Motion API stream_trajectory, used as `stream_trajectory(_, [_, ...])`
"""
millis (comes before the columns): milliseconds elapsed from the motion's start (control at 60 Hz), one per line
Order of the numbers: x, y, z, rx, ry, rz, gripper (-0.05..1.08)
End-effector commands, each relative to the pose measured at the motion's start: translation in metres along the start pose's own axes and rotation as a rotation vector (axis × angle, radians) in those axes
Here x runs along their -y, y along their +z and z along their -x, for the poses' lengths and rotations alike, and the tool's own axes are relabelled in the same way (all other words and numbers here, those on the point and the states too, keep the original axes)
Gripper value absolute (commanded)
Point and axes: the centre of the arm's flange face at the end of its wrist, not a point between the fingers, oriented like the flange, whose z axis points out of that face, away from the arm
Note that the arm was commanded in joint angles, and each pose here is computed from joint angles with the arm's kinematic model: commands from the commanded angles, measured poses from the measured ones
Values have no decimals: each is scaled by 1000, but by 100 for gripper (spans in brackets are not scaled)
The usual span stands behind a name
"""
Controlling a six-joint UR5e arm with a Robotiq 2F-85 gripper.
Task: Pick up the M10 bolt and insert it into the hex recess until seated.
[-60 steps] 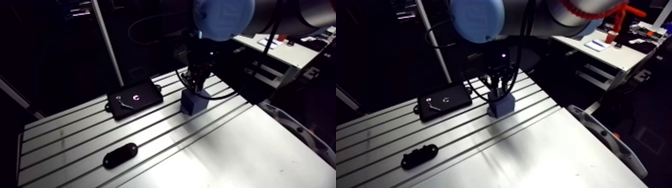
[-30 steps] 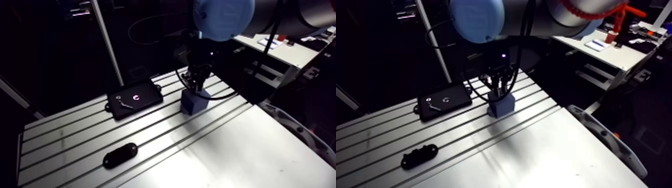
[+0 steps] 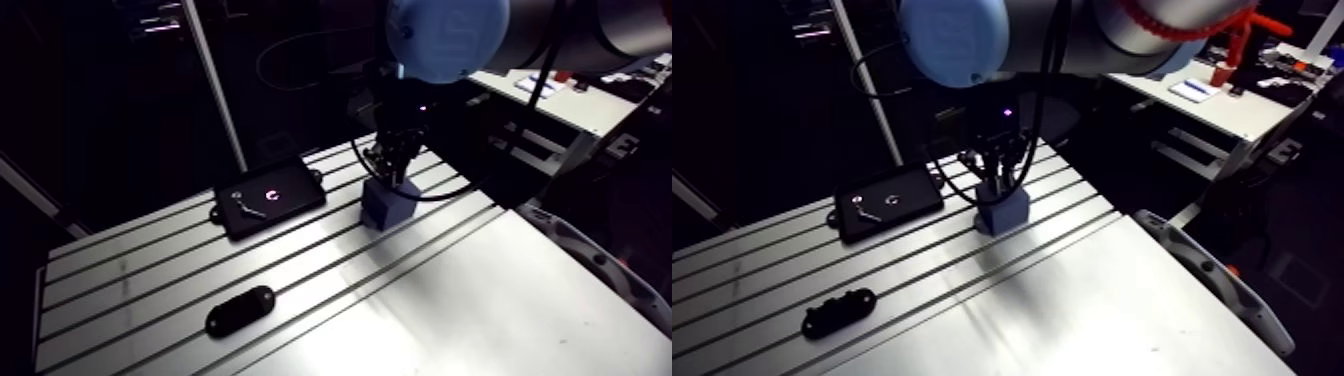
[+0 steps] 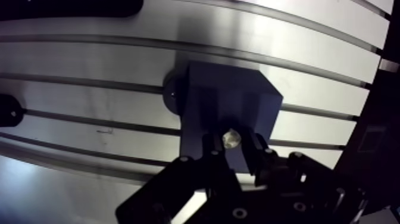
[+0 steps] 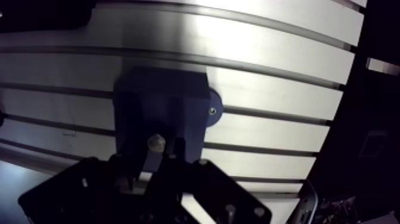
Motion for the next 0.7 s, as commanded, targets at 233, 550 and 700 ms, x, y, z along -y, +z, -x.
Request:
stream_trajectory(233, [-1,-2,0,-3,-4,2,69])
stream_trajectory(550, [0,-1,0,-2,-5,1,69])
stream_trajectory(700, [0,-1,0,-2,-7,1,69])
